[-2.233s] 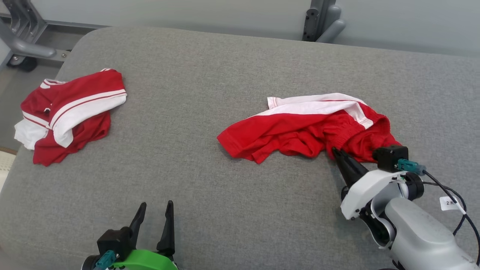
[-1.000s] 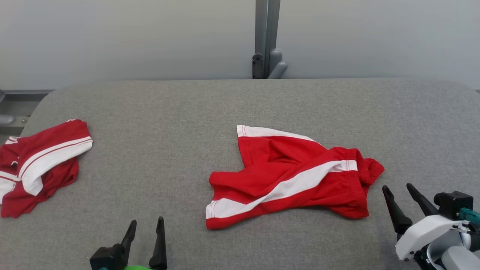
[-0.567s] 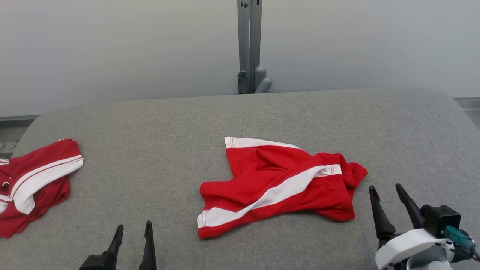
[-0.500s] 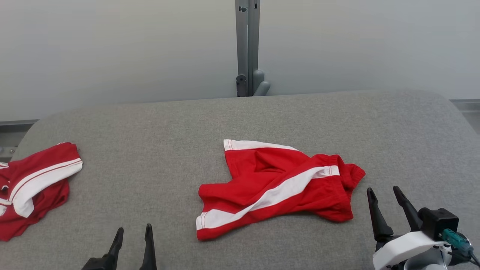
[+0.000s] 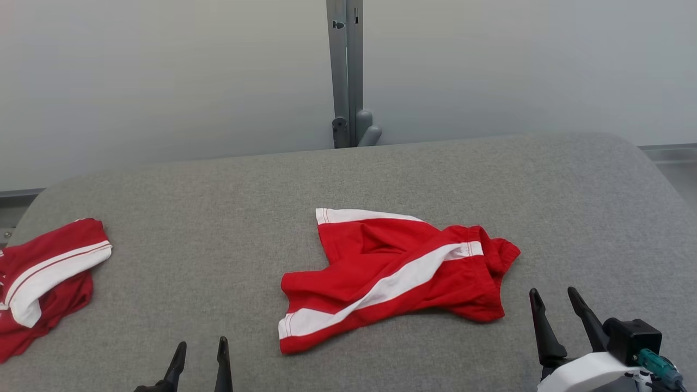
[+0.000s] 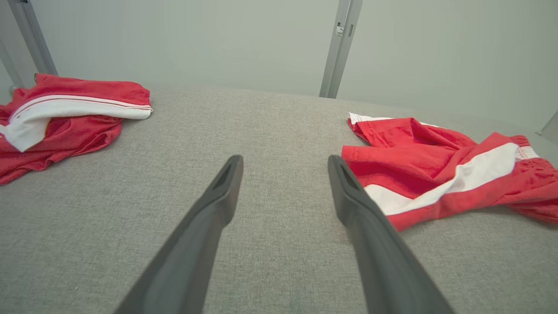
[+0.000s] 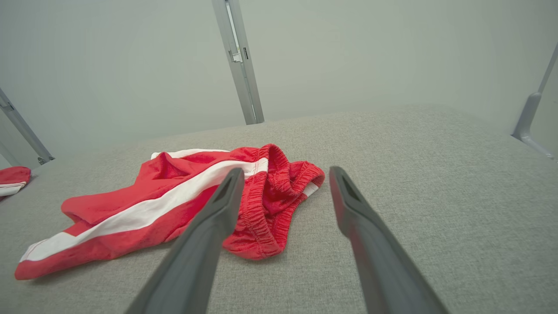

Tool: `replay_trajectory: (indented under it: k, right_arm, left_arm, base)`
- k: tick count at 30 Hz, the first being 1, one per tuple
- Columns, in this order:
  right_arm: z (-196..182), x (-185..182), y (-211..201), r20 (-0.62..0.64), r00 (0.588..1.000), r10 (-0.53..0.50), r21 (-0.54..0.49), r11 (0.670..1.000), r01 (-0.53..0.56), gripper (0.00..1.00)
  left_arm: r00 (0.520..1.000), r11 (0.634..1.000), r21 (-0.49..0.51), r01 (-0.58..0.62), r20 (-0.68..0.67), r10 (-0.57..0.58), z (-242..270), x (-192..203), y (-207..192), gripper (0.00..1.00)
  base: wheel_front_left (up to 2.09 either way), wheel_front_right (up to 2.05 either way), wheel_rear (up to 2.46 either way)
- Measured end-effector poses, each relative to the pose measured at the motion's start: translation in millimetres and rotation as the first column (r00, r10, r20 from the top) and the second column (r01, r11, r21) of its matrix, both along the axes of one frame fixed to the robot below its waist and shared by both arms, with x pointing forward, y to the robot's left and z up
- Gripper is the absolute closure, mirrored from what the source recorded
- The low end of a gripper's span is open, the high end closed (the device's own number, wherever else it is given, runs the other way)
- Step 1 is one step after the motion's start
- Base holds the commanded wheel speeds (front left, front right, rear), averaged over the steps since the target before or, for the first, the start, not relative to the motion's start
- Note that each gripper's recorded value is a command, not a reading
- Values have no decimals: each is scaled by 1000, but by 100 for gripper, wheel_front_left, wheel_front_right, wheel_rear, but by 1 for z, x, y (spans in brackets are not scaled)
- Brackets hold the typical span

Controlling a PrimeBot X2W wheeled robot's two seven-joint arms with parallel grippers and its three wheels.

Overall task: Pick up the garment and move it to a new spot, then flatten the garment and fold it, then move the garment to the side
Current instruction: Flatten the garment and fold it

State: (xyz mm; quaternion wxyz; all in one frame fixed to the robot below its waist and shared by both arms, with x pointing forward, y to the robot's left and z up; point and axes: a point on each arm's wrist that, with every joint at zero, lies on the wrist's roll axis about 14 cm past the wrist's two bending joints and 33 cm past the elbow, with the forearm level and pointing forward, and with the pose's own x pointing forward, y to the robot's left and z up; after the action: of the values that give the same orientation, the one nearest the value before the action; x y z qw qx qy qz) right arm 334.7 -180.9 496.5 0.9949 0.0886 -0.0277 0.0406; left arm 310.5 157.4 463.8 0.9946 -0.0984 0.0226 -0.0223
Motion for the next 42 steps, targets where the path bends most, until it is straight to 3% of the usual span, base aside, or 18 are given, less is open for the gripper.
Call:
replay_trajectory:
  k: [6,13,21,35,42]
  right_arm:
    - [-1,12,5,-6,1000,18,-4,1000,-18,0]
    - [-4,30,19,-22,998,60,-5,998,-60,0]
    - [-8,48,28,-34,996,86,-4,996,-87,0]
    - [-6,62,24,-26,996,85,0,996,-85,0]
    - [-6,65,27,-27,995,94,2,996,-94,0]
  left_arm:
    - [998,998,-29,53,-19,-53,-4,10,-16,0]
    - [992,986,-145,88,-75,-100,-19,24,-35,0]
    - [971,945,-302,124,-160,-179,-44,40,-61,0]
    - [922,886,-444,131,-275,-274,-74,47,-97,0]
    - [930,869,-479,125,-248,-271,-65,55,-99,0]
  base:
    - [0,0,0]
    - [0,0,0]
    - [0,0,0]
    - [0,0,0]
    - [0,0,0]
